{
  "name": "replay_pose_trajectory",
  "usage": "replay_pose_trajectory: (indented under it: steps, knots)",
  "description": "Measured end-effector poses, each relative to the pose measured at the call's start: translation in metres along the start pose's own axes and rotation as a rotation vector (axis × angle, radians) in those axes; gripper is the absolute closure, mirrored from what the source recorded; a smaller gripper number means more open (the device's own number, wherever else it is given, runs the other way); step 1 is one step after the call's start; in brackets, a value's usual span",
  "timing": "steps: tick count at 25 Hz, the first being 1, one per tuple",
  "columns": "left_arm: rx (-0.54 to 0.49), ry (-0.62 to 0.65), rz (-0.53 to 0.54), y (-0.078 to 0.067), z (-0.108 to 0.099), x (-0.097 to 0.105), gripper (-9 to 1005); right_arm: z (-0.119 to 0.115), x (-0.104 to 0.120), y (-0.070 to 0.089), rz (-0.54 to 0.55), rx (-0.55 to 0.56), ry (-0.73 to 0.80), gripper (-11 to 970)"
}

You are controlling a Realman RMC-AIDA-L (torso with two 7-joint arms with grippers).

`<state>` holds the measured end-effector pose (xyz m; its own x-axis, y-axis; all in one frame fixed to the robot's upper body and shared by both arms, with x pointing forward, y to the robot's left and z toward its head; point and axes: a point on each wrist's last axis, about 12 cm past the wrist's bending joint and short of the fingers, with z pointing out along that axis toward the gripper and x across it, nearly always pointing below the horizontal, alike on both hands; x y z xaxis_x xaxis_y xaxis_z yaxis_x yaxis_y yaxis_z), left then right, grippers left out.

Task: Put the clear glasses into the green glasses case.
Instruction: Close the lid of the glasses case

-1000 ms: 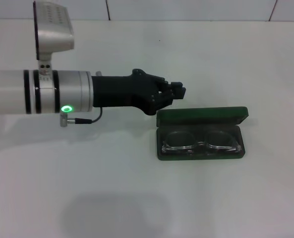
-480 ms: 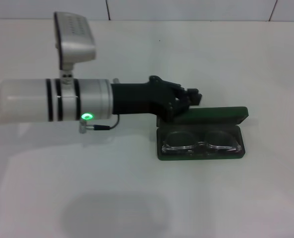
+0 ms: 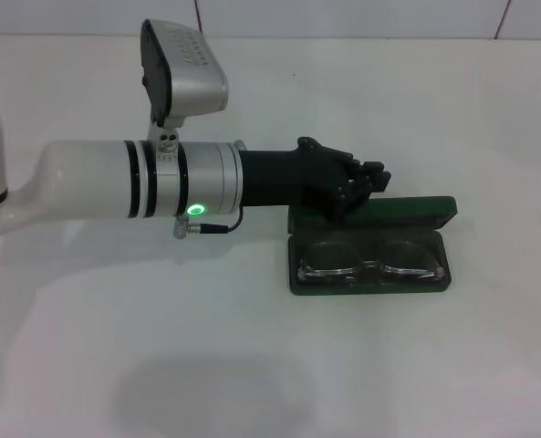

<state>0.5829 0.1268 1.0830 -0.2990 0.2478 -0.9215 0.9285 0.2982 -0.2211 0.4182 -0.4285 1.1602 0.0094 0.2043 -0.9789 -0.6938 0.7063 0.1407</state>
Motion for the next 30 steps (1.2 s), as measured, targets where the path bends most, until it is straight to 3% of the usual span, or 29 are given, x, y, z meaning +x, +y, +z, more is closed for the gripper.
replay_pose_trajectory:
  steps: [10,30]
  knots:
    - [-0.029,0.056,-0.008,-0.002,0.008,0.009,876,-0.001,0.004,0.002,0.007,-0.016,-0.009,750]
    - [0.033,0.140,0.014,-0.018,0.010,0.032,871,0.003,0.008,0.001,0.016,-0.019,0.003,743]
